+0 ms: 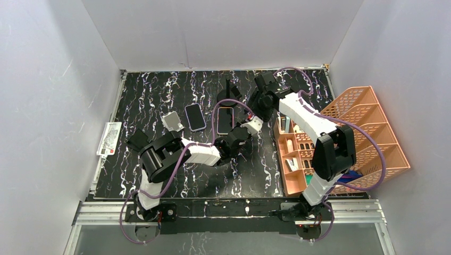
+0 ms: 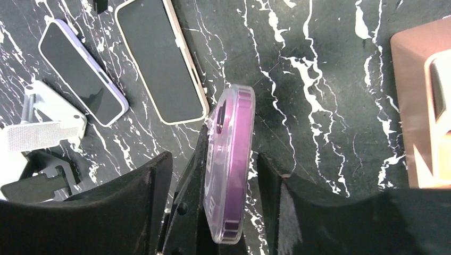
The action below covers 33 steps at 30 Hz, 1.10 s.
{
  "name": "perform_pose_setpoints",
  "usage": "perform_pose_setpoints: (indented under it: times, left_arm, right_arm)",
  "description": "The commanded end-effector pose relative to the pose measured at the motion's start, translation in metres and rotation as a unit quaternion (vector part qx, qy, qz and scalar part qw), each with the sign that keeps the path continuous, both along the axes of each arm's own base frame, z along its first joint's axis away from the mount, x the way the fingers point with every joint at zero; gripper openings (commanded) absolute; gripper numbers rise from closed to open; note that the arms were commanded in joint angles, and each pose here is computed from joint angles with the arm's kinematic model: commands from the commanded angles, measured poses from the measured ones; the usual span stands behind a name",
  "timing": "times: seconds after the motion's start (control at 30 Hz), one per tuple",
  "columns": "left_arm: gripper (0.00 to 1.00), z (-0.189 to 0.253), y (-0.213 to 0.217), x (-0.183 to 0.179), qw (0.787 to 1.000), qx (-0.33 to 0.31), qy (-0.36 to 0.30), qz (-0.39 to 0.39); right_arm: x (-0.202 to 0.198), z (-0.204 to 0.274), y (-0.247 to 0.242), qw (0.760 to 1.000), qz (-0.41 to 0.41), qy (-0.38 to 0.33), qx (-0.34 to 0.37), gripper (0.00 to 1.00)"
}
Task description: Place the phone on the phone stand
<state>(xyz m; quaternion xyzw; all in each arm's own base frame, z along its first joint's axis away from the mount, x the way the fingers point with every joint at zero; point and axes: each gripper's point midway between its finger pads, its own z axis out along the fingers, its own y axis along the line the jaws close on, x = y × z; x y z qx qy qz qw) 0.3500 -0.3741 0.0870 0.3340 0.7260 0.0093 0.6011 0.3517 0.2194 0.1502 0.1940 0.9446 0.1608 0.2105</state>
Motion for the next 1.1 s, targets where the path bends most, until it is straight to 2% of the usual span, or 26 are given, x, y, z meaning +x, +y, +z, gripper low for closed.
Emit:
perform_pose_setpoints:
  times: [0.0,0.43,0.53,0.63,0.83,0.87,0.9,0.97,1.0,1.07]
  left_arm:
    - [0.0,0.042,-0.01,0.009,0.998,-0.05,-0.04,0.016]
    - [0.0,0.038,-0.007,0.002,0.998,-0.047,-0.034,-0.002]
    - [0.0,0.038,-0.007,0.001,0.998,-0.048,-0.033,-0.005]
    - [0.0,0.037,-0.006,-0.001,0.998,-0.05,-0.032,-0.008]
    - [0.0,0.041,-0.003,-0.003,0.998,-0.059,-0.034,-0.008]
    - [0.02,0.044,-0.001,-0.002,0.997,-0.062,-0.036,-0.006]
    - [0.16,0.047,0.002,-0.001,0.997,-0.065,-0.038,-0.006]
    - [0.5,0.06,0.012,0.003,0.996,-0.08,-0.043,-0.01]
    - [0.6,0.067,0.017,0.006,0.995,-0.093,-0.045,-0.012]
    - [0.72,0.089,0.032,0.014,0.99,-0.131,-0.046,-0.018]
  right_arm:
    - [0.002,0.005,0.002,1.0,-0.007,-0.006,-0.005,0.64]
    - [0.017,0.0,-0.005,0.999,-0.019,-0.023,-0.035,0.58]
    - [0.017,-0.006,0.002,1.0,-0.009,-0.017,-0.023,0.42]
    - [0.017,-0.011,0.01,1.0,0.004,-0.015,-0.005,0.01]
    - [0.021,-0.01,0.012,1.0,0.014,-0.023,-0.006,0.01]
    - [0.024,-0.006,0.011,0.999,0.015,-0.031,-0.01,0.01]
    - [0.026,-0.002,0.009,0.999,0.017,-0.04,-0.016,0.01]
    - [0.033,0.008,0.003,0.998,0.019,-0.056,-0.025,0.01]
    - [0.037,0.014,-0.001,0.998,0.018,-0.063,-0.025,0.01]
    - [0.045,0.023,-0.008,0.997,0.019,-0.071,-0.014,0.01]
